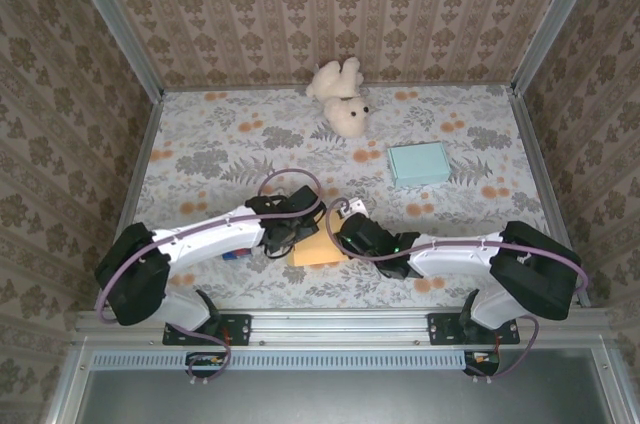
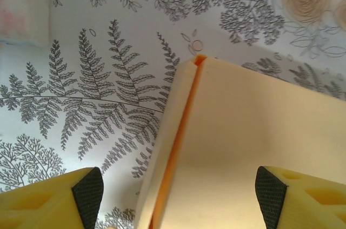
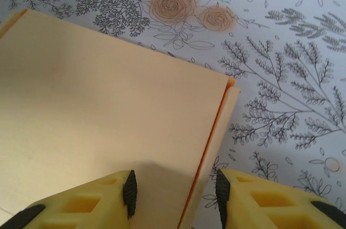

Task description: Fold the paper box

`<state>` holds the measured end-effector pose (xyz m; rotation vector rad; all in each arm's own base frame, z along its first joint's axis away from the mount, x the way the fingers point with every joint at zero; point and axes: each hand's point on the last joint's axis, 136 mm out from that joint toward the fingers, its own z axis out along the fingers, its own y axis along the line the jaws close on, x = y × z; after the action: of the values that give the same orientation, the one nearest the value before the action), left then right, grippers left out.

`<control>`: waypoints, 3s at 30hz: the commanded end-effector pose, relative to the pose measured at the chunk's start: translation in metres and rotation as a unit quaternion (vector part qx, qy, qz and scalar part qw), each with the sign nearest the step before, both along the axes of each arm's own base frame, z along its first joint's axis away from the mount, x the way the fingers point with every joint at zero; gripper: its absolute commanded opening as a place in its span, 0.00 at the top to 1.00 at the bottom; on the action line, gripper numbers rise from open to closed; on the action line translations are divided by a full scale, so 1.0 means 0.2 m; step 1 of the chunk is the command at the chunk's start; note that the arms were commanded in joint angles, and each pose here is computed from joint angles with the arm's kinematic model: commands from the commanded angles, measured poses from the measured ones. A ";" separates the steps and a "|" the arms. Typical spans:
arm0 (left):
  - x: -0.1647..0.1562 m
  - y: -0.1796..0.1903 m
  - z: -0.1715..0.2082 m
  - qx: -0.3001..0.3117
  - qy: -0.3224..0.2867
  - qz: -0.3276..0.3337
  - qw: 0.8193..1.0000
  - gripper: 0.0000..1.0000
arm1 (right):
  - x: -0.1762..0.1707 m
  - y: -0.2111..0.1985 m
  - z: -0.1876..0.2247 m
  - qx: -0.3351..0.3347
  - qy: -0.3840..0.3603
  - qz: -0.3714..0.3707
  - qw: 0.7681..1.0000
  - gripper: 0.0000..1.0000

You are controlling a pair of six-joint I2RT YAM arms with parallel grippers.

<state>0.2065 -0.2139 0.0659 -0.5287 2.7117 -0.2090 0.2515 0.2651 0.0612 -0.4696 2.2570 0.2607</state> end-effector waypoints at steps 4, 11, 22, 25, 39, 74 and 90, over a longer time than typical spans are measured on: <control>0.01 0.06 -0.15 0.041 0.007 -0.001 0.999 0.24 | -0.04 -0.01 -0.10 0.015 0.034 -0.015 0.999 0.53; 0.11 0.06 -0.16 0.026 0.009 -0.004 1.000 0.24 | -0.02 -0.03 -0.06 0.057 0.036 -0.031 0.997 0.53; 0.30 -0.02 -0.25 -0.016 0.021 -0.021 0.999 0.25 | 0.08 -0.09 -0.07 0.088 0.058 -0.077 0.991 0.50; 0.34 -0.03 -0.24 -0.023 0.017 -0.031 0.999 0.25 | 0.10 -0.10 -0.08 0.121 0.063 -0.088 0.987 0.50; 0.39 0.05 -0.03 -0.024 -0.004 -0.063 0.998 0.00 | 0.11 -0.14 0.00 0.137 0.040 -0.090 0.986 0.50; 0.16 -0.20 -0.10 -0.040 0.125 -0.157 0.979 0.00 | 0.12 -0.15 -0.03 0.143 0.046 -0.080 0.985 0.49; 0.09 -0.17 0.05 -0.077 0.159 0.040 0.983 0.00 | 0.12 -0.11 -0.08 0.162 0.055 -0.081 0.982 0.49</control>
<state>0.2303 -0.2525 0.0567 -0.6084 3.0183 -0.3806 0.2779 0.2413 0.0538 -0.1129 2.2694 0.5515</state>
